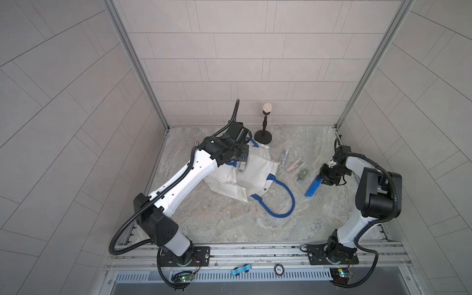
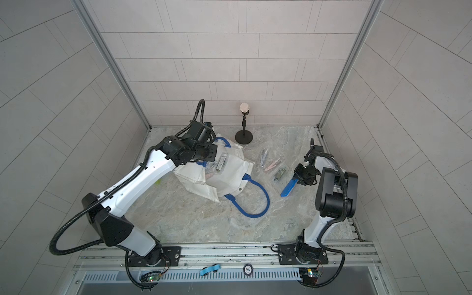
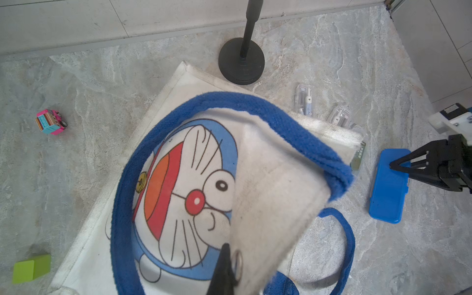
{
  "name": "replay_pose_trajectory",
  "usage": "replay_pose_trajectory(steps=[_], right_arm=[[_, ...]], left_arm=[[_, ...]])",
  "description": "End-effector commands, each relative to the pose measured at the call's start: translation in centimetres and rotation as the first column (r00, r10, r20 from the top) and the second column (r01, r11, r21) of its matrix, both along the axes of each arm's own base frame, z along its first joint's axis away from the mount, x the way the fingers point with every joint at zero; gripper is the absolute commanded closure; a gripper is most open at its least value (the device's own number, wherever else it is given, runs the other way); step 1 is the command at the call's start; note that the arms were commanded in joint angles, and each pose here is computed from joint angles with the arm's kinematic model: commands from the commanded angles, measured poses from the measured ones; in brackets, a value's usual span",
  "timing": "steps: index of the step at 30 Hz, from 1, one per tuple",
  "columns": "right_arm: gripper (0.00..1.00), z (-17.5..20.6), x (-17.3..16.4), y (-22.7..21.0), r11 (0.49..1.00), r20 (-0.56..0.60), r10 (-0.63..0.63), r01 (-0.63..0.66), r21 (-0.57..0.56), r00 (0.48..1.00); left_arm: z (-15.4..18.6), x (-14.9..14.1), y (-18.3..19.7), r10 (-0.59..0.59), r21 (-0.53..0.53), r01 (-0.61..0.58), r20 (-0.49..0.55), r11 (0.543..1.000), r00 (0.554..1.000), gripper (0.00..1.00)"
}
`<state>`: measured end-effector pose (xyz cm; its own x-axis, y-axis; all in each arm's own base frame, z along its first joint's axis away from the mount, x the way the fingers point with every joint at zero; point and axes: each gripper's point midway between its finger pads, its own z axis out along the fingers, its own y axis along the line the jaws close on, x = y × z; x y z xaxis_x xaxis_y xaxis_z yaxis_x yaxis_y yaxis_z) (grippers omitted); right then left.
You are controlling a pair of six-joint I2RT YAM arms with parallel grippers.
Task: Take out the compass set from the canvas bag
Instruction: Place the compass set at the center of the board, then pick up the compass set from the canvas bag.
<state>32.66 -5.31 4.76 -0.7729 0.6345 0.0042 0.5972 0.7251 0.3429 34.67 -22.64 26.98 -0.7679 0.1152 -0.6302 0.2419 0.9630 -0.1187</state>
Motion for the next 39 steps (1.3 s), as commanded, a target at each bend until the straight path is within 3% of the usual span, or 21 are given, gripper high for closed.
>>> replay_pose_trajectory(steps=[1, 2, 6, 9, 13, 15, 18, 22, 31, 39], right_arm=[[0.05, 3.9, -1.3, -1.6, 0.995, 0.058, -0.029, 0.034, -0.094, 0.998], [0.01, 5.2, -1.5, -1.7, 0.993, 0.081, -0.037, 0.046, -0.110, 0.996], [0.04, 11.7, -1.1, 1.3, 0.997, 0.281, -0.013, 0.035, -0.073, 0.960], [0.15, 15.9, -0.5, 8.6, 0.997, 0.433, 0.058, -0.075, 0.022, 0.900], [0.33, 19.2, -2.2, 22.2, 0.949, 0.536, 0.202, -0.299, 0.101, 0.820], [0.44, 19.8, -3.4, 27.7, 0.918, 0.560, 0.229, -0.368, 0.149, 0.796], [0.52, 19.5, -4.1, 34.3, 0.874, 0.571, 0.256, -0.440, 0.209, 0.780], [0.62, 15.3, -2.8, 37.5, 0.885, 0.500, 0.278, -0.421, 0.198, 0.820], [0.36, 7.3, 3.5, 39.2, 0.951, 0.415, 0.239, -0.299, 0.083, 0.878], [0.27, 2.9, 8.1, 40.6, 0.973, 0.423, 0.111, -0.185, 0.137, 0.899]], left_arm=[[1.5, -0.4, 0.5, 0.004, -0.028, -0.003, 0.033, 1.000, 0.999, 1.00], [1.4, -0.4, 0.4, 0.002, -0.030, -0.001, 0.030, 1.000, 1.000, 1.00], [1.2, -0.5, 0.1, -0.009, -0.040, 0.009, 0.018, 0.999, 1.000, 1.00], [0.9, -0.4, 0.1, -0.009, -0.035, 0.009, 0.010, 0.999, 1.000, 1.00], [0.3, -0.3, 0.1, 0.003, -0.023, -0.003, -0.006, 1.000, 1.000, 1.00], [0.0, -0.2, 0.1, 0.010, -0.021, -0.010, -0.016, 1.000, 1.000, 1.00], [0.0, -0.1, 0.0, 0.021, -0.027, -0.021, -0.017, 0.999, 1.000, 1.00], [0.0, 0.0, 0.2, 0.037, -0.028, -0.037, -0.013, 0.999, 0.999, 1.00], [0.2, -0.2, 0.1, 0.042, -0.049, -0.043, -0.016, 0.998, 0.999, 1.00], [0.3, -0.4, -0.3, 0.019, -0.062, -0.020, -0.025, 0.998, 1.000, 1.00]])
